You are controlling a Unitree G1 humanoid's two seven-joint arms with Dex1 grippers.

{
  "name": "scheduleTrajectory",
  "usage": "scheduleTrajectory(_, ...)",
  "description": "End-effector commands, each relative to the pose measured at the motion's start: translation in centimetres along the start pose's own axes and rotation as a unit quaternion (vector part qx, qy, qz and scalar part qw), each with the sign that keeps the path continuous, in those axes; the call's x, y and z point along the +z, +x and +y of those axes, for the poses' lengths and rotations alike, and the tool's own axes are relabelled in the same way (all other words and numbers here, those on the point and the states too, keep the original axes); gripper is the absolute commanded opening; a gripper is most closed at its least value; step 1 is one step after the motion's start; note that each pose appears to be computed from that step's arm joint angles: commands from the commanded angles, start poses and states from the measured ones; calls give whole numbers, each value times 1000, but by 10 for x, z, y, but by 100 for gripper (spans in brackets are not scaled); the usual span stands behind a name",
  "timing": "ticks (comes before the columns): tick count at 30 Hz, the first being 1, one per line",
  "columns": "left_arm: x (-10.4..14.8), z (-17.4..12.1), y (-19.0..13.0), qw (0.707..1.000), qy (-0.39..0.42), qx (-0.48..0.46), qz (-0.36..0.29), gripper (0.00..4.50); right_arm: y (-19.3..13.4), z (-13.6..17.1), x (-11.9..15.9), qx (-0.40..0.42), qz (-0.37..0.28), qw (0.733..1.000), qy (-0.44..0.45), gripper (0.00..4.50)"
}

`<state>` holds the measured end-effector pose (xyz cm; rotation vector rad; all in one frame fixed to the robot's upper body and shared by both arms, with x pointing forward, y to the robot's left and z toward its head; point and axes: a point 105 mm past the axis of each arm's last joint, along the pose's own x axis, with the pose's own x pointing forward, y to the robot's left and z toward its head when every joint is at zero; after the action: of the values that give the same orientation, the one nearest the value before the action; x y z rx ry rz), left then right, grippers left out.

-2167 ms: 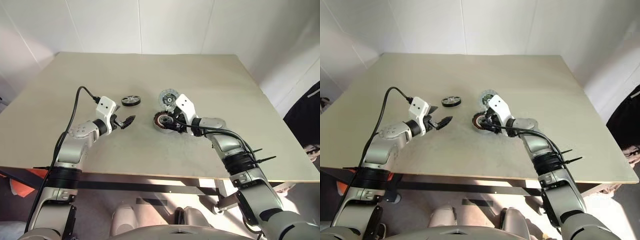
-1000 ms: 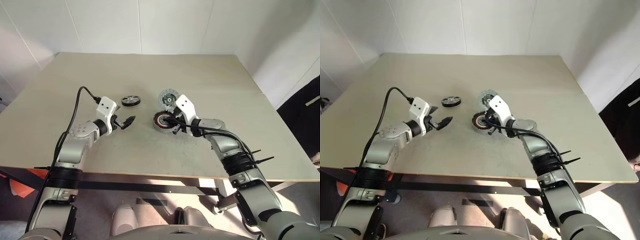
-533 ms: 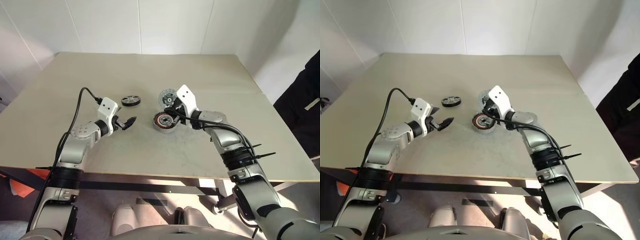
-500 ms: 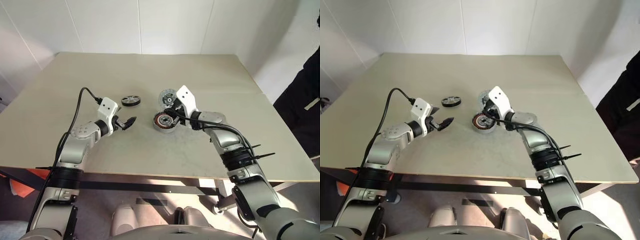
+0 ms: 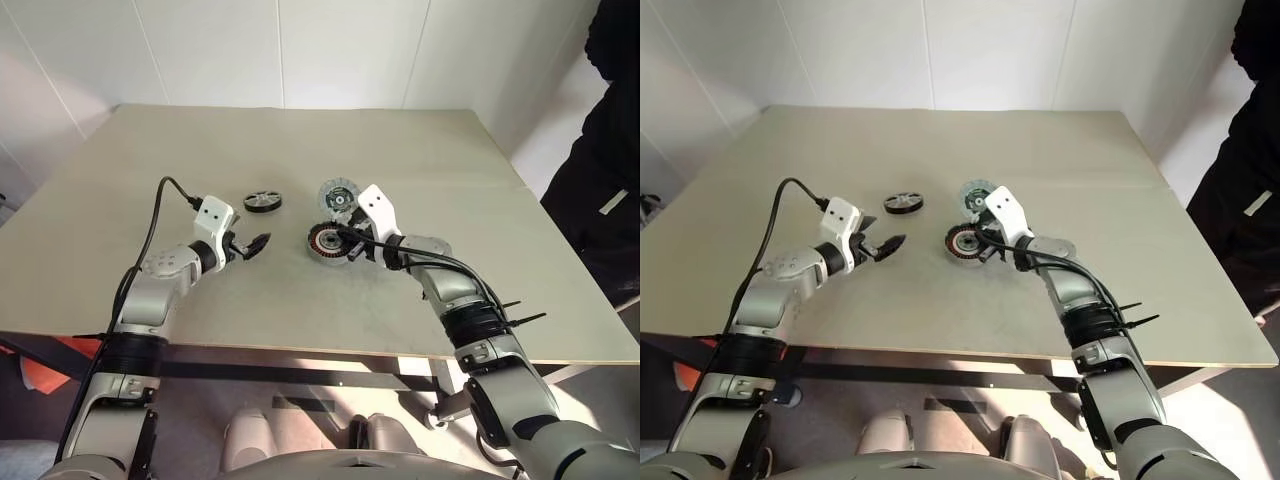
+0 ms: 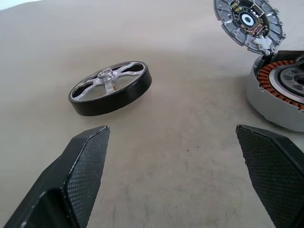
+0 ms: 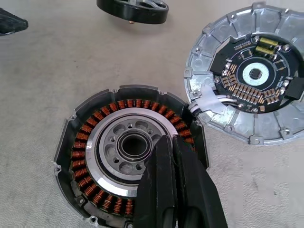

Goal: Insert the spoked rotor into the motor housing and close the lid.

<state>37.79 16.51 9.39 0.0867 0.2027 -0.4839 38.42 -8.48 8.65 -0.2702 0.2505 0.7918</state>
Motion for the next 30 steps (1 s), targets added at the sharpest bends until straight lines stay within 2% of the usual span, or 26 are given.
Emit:
scheduleTrajectory(1,12,25,5,994,-80,70,-21,450,-11,-6,43,-4,-63,998,-23,3)
scheduleTrajectory(5,4,20,18,976,-203,76,-17,450,-21,-10,60,-13,-85,996,-27,3)
scheduleTrajectory(8,5,11,23,969,-238,60,-16,450,-25,-10,63,-14,-90,995,-26,3)
scheduleTrajectory(13,9,-1,38,940,-338,36,-27,450,-29,-10,62,-21,-92,995,-16,3)
scheduleTrajectory(19,17,2,51,900,-429,49,-62,450,-36,-17,57,-32,-83,996,-12,3)
scheduleTrajectory(30,4,14,63,823,-554,92,-85,450,-40,-25,63,-51,-93,994,-11,3)
